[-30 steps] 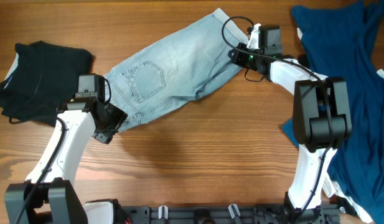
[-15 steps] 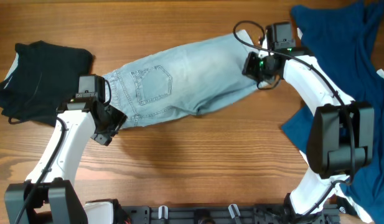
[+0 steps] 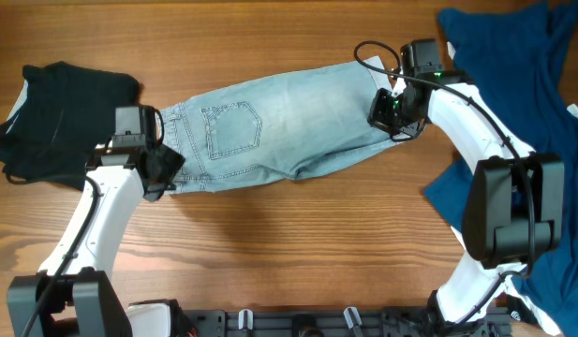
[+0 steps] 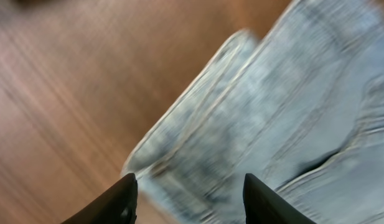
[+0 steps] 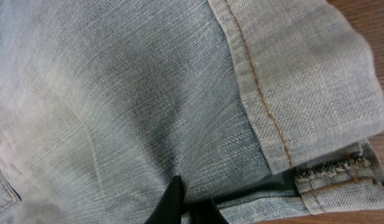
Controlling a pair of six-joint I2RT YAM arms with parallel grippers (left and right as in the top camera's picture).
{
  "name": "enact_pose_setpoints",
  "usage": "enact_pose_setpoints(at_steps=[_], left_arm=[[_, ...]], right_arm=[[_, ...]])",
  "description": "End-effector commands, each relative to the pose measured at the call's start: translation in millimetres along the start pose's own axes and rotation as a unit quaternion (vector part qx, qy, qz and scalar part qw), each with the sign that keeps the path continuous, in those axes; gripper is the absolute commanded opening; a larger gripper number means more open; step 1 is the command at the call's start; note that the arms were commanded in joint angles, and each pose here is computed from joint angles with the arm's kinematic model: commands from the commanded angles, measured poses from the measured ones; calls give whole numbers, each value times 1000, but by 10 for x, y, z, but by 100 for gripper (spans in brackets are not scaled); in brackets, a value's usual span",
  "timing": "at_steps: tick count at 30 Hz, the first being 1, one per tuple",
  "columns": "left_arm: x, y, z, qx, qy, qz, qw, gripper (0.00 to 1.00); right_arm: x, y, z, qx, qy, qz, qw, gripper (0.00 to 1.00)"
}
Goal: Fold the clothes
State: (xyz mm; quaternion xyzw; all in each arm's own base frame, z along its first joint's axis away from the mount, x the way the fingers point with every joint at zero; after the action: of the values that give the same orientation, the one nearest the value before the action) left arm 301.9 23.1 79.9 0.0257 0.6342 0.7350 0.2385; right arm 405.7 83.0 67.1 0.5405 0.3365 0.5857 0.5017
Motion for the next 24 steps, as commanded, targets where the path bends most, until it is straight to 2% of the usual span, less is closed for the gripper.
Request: enact_pose_setpoints(at_steps=[1,6,7,9,12,13,15,18,20,21,24], left_arm=[[-36,-67,132,-30,1,3,1000,54],[-60,-427,51,-1,-2,18,1000,54],[-100,-497,9,13,-1,10,1000,51],[-174,-542,-46,33,-1,-8,999,36],[-213,-505,-12,28,-14,-20,999,29],[-223,-480,3,27,-19,-24,999,24],[-254,-404,49,21,-30,-38,999,4],[-270,-381,69,17,-41,-43,998,5],[-338,-367,153,-1,-68,-59,996,56],[-381,-352,222,-11,-84,-72,994,65],[-404,-335,254,27,-155,-116,981,75]], right_arm=[[-84,-25,-16,6,1,-14,1000,4],[-86,-24,-26,8,4,-14,1000,4],[-88,-24,-32,10,4,-14,1000,4],[-89,-24,-40,12,3,-15,1000,4],[-90,-24,-40,12,3,-15,1000,4],[-90,-24,-40,12,3,-15,1000,4],[-90,-24,-39,11,3,-15,1000,4],[-90,-24,-40,12,3,-15,1000,4],[-93,-23,-53,14,2,-16,1000,4],[-95,-24,-58,15,3,-16,1000,4],[-95,-23,-57,15,7,-16,1000,4]])
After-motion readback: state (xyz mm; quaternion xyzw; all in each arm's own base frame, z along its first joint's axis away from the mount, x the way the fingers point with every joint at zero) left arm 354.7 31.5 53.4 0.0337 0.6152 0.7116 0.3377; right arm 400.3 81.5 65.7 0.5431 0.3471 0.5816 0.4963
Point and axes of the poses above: each gripper's point midway between its finger pads, its own y axis back along the fingers, its own x axis along the line the jaws close on, z = x × y, the point moved 2 cm from there along y, back along the fingers, and after that the axes turned 11 degrees about y, right-handed, at the moved point
